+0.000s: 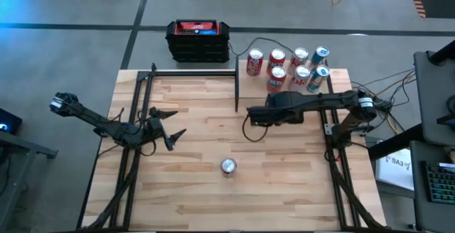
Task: Place canned beverage on shelf
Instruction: Put the red white soda can on the shelf aligned with the other red white soda can
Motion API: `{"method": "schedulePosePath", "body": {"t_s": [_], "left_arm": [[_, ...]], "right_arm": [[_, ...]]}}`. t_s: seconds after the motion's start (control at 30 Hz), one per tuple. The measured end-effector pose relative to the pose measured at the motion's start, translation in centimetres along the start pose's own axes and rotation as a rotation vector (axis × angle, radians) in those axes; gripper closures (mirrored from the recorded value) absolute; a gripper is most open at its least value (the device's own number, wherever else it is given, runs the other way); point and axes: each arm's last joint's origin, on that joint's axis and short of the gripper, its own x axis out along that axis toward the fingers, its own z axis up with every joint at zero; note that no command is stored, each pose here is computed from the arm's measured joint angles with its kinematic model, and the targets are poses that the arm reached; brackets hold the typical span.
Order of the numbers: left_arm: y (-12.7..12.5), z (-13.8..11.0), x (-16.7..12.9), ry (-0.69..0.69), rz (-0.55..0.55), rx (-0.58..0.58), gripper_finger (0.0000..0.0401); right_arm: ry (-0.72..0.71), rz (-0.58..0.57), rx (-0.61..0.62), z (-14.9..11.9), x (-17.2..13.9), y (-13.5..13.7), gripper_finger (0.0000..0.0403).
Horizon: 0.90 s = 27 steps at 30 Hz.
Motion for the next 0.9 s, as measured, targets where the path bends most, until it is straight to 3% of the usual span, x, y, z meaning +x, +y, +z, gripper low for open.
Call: {"method": "schedulePosePath", "body": {"t_s": [0.17,0.37,0.53,0.7,0.9], "left_arm": [[0.0,0.0,0.0,0.000,0.000,0.000,0.0001],[0.0,0.0,0.0,0.000,0.000,0.000,0.0001],[0.0,0.0,0.0,0.000,0.000,0.000,0.0001],[0.0,0.0,0.0,0.000,0.000,0.000,0.0001],[0.0,0.0,0.0,0.000,0.000,0.000,0.0001]], "right_arm": [[-0.057,0.018,-0.033,-2.9,-1.7,-0.8,0.0035],[-0.212,0.129,-0.030,-7.7,-4.1,-2.9,0.0035],[-0.317,0.208,-0.062,-11.2,-4.4,-4.1,0.0035],[-0.305,0.305,-0.144,-14.8,-3.6,-3.6,0.0035],[-0.307,0.478,-0.205,-17.7,-2.8,-1.0,0.0035]]}}
